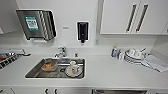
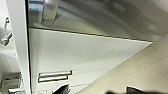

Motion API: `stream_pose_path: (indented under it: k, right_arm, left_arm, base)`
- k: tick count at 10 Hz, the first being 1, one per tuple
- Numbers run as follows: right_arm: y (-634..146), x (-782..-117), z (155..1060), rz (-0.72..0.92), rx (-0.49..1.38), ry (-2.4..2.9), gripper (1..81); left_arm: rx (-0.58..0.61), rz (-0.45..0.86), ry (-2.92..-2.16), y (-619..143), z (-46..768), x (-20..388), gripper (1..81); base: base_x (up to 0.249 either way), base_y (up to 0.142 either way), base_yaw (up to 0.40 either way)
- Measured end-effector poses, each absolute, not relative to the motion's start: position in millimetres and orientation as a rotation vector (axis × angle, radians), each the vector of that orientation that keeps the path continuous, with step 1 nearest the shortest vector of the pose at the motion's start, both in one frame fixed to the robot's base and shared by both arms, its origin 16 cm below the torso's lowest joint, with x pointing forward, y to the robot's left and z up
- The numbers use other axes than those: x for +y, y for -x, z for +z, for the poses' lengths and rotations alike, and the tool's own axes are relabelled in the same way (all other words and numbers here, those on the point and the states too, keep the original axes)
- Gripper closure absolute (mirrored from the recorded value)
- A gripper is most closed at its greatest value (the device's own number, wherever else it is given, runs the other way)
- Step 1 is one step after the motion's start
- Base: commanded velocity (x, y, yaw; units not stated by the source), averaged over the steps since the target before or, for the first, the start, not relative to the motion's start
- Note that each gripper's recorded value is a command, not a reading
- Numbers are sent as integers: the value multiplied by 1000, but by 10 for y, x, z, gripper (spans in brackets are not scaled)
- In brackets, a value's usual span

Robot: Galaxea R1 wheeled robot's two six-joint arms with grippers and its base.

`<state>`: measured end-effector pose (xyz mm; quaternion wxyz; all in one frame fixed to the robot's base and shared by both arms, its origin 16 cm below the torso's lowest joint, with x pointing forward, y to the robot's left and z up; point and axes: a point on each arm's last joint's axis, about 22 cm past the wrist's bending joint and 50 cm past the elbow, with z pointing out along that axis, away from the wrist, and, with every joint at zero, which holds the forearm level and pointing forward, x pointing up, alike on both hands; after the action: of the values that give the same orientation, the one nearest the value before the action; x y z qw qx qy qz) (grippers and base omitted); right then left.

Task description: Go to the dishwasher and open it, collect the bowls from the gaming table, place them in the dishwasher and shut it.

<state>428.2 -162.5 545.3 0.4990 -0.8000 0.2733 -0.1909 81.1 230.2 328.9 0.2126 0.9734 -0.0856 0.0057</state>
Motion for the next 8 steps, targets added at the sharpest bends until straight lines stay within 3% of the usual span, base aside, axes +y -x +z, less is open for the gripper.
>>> stream_pose_path:
  k: [5,8]
  right_arm:
    - [-3681,-1252,5277,-400,557,1955,10]
    - [-3138,-1715,4507,-401,524,2171,10]
  left_arm:
    - [-176,70,-2708,-1137,3263,2220,10]
    - [-182,73,-2737,-1167,3240,2306,10]
  base:
    - [0,0,0]
    - [0,0,0]
